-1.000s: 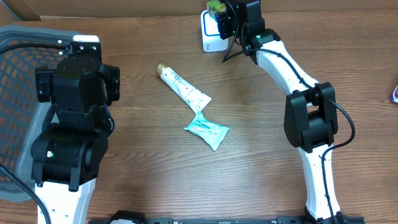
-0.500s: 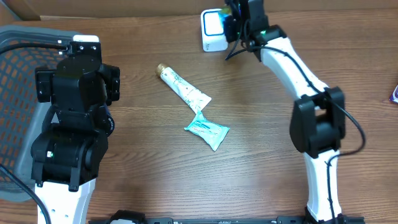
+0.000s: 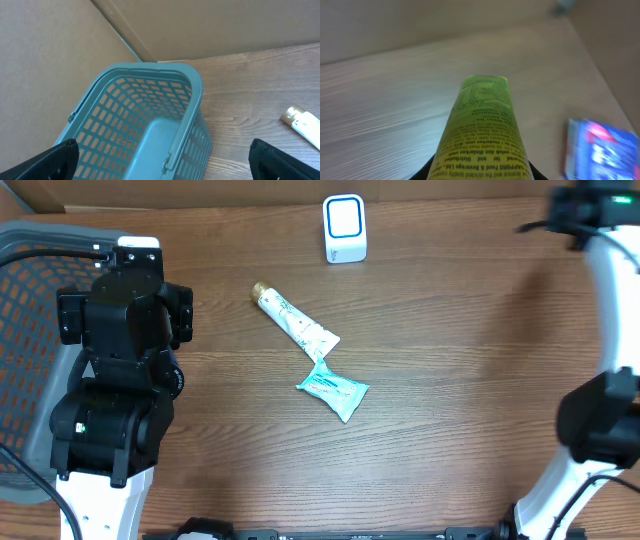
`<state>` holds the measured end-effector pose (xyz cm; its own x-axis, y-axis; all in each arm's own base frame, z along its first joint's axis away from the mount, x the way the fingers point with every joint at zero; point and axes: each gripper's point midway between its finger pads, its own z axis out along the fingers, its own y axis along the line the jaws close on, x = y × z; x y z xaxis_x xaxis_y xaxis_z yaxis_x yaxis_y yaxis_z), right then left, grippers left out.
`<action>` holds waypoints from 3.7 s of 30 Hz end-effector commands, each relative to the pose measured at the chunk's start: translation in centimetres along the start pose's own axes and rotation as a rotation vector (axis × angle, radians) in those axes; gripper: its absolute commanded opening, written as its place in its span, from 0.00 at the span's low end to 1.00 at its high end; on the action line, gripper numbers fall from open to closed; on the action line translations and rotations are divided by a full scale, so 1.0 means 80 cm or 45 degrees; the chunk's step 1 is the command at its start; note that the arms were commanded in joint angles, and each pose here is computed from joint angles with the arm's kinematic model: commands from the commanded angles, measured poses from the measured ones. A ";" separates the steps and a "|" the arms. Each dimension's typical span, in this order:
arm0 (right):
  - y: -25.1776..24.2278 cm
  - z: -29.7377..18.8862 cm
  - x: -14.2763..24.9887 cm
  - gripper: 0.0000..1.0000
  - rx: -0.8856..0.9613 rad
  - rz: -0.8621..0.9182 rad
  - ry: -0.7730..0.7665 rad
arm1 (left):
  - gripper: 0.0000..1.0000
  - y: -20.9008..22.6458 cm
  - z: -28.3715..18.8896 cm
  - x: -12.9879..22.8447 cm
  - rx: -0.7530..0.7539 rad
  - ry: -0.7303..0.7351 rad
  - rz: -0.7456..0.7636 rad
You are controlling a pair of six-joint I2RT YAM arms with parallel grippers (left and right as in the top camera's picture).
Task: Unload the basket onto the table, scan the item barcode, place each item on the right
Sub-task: 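Carry the tea carton with the right gripper to the right edge, then move the empty right gripper back toward the mint-green wipes pack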
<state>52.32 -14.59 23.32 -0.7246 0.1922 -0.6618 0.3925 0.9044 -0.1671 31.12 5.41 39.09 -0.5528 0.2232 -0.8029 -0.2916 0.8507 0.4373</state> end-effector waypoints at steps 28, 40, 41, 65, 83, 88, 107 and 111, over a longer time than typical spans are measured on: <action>-0.059 -0.083 -0.006 1.00 -0.756 0.463 0.036 | 0.99 -0.001 0.001 -0.001 0.002 -0.002 0.009; 0.095 -0.243 0.125 1.00 -1.291 0.183 0.636 | 1.00 -0.001 0.001 -0.001 0.002 -0.002 0.009; 0.100 -0.244 0.128 1.00 -1.289 0.165 0.643 | 1.00 -0.001 0.001 -0.001 0.002 -0.002 0.009; 0.084 -0.529 -0.040 1.00 -1.021 0.126 -0.846 | 0.99 -0.001 0.001 -0.001 0.002 -0.002 0.009; 0.017 -0.510 0.104 1.00 -0.908 0.143 -1.071 | 1.00 -0.001 0.001 -0.001 0.002 -0.002 0.009; 0.118 -0.358 0.098 1.00 -1.084 0.306 -0.943 | 0.99 -0.001 0.001 -0.001 0.002 -0.002 0.009; 0.252 -0.208 0.351 1.00 -1.332 0.341 0.754 | 0.99 -0.001 0.001 -0.001 0.002 -0.002 0.009; 0.252 -0.211 0.381 1.00 -1.374 0.326 0.846 | 1.00 -0.001 0.001 -0.001 0.002 -0.002 0.009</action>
<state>29.97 14.77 11.92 -0.9358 0.3468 -0.0630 0.1907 0.6485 0.7370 31.16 5.39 39.00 -0.5552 0.2236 -0.8011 -0.2900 0.8507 0.4384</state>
